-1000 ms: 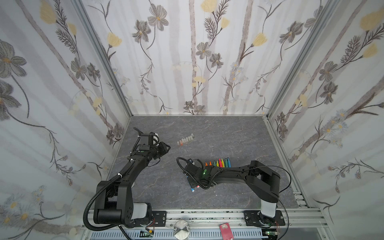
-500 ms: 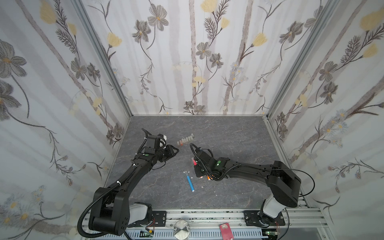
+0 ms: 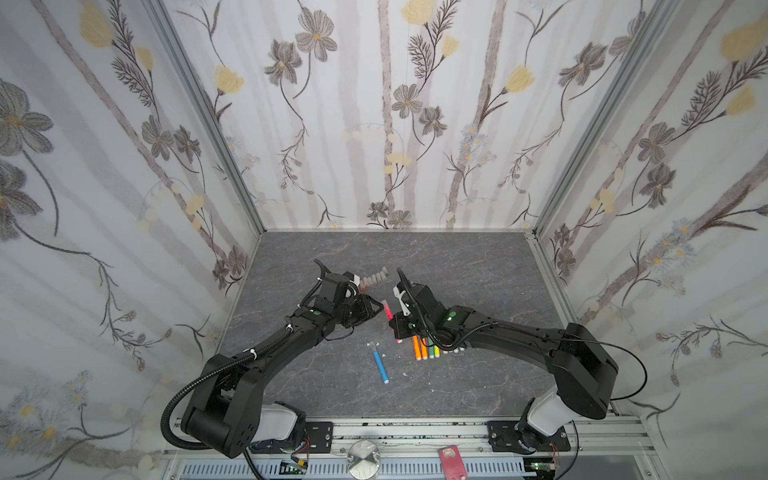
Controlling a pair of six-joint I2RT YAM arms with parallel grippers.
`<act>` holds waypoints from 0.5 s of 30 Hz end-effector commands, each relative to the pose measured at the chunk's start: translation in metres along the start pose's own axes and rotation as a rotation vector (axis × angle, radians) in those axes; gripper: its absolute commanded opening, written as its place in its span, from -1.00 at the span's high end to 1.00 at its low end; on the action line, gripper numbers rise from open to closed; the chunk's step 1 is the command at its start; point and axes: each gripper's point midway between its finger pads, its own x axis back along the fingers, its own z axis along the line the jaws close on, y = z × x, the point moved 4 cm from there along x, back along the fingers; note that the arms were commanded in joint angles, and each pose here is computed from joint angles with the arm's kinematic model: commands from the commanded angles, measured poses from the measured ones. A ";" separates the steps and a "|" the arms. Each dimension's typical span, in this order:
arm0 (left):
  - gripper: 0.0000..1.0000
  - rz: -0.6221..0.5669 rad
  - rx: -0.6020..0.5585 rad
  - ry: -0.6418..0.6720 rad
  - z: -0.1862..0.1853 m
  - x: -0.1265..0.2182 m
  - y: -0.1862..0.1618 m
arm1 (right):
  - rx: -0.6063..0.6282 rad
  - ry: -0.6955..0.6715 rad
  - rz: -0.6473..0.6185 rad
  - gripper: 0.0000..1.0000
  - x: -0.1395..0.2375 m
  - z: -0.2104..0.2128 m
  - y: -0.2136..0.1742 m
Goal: Open the pen caps
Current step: 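Lift the pink marker with right while left reaches toward its cap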
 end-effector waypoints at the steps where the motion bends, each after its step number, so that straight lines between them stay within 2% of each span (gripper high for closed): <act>1: 0.21 -0.045 -0.010 -0.027 -0.011 -0.003 0.011 | -0.013 0.043 -0.020 0.99 0.003 0.006 0.004; 15: 0.25 -0.020 -0.015 -0.037 -0.015 -0.020 0.008 | -0.023 0.072 -0.021 1.00 0.000 0.009 0.004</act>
